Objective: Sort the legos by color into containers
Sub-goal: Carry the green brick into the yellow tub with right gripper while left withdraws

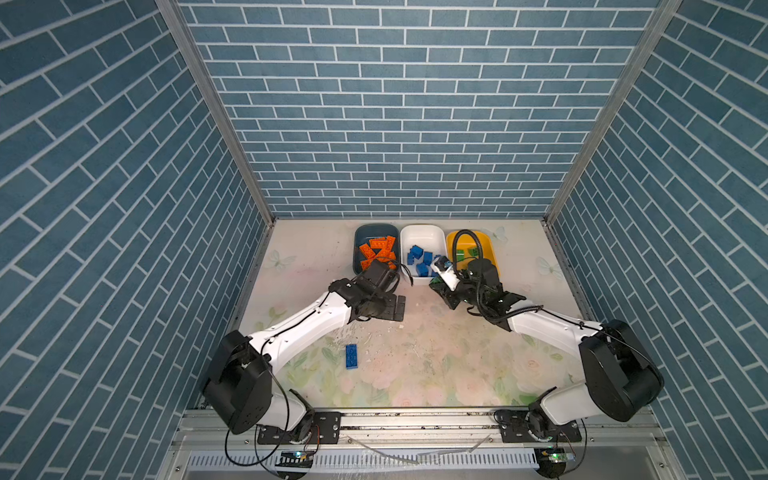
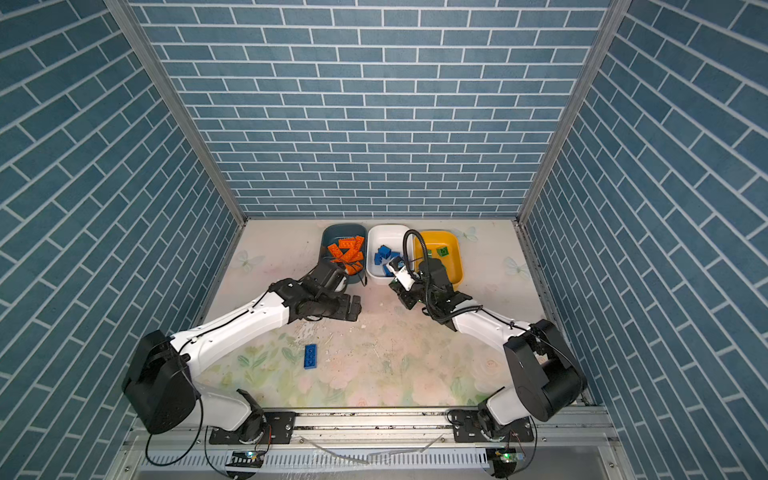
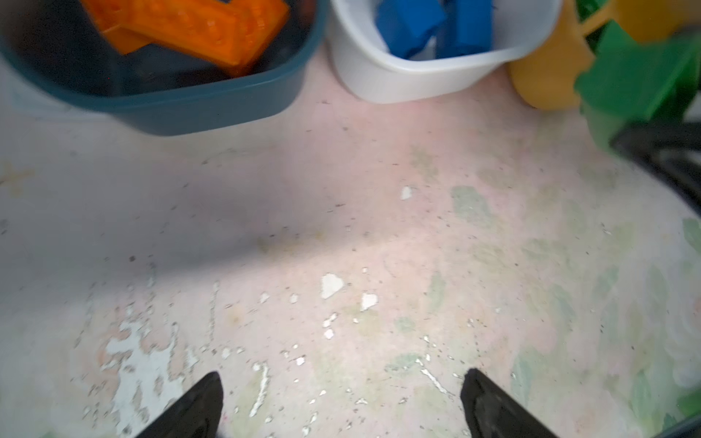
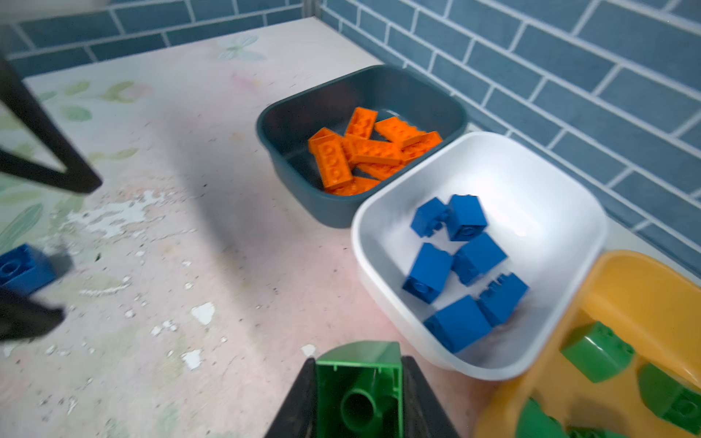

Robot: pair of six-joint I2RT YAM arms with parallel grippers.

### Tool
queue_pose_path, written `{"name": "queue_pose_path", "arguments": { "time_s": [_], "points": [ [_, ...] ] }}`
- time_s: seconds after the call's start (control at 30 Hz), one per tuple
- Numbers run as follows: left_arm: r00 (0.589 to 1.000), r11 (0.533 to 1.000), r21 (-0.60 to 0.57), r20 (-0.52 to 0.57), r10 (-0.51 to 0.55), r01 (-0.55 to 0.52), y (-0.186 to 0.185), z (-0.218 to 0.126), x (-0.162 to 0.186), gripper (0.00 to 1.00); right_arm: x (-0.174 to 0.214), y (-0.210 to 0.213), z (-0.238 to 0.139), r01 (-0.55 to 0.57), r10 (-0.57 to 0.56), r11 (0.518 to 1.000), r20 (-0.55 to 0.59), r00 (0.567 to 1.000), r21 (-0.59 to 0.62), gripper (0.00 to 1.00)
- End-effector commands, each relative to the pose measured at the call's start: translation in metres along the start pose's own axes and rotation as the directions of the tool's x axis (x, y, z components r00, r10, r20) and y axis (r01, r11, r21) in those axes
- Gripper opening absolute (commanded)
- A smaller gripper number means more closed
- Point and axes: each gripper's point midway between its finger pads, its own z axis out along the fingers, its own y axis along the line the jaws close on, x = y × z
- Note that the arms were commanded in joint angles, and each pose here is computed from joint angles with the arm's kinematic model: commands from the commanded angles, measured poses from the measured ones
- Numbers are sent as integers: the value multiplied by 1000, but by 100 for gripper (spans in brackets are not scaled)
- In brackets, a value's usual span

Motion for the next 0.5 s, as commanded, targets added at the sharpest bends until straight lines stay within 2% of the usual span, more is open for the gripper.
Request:
{"name": "queue_pose_path", "arguments": {
  "time_s": [0.0,0.1,0.27,0.4,0.47],
  "points": [
    [987,985,57,-6,163,-162,-32,1,1,99,-6,-30,-12,-135,130,988,61,990,79,27],
    [979,974,103,0,203,-201,-51,4,2,99,-4,-66,-20,-223,210,960,89,974,170,27],
    [979,965,165,33,199,-202,-64,1,-1,99,11,-117,-25,-342,332,891,85,939,298,28],
    [982,973,131,39,187,-190,-57,-1,-1,99,23,-143,-19,-354,366,854,44,930,382,32],
    [984,978,107,35,177,-179,-51,-2,1,99,23,-149,-14,-355,372,850,34,928,388,33]
  ]
}}
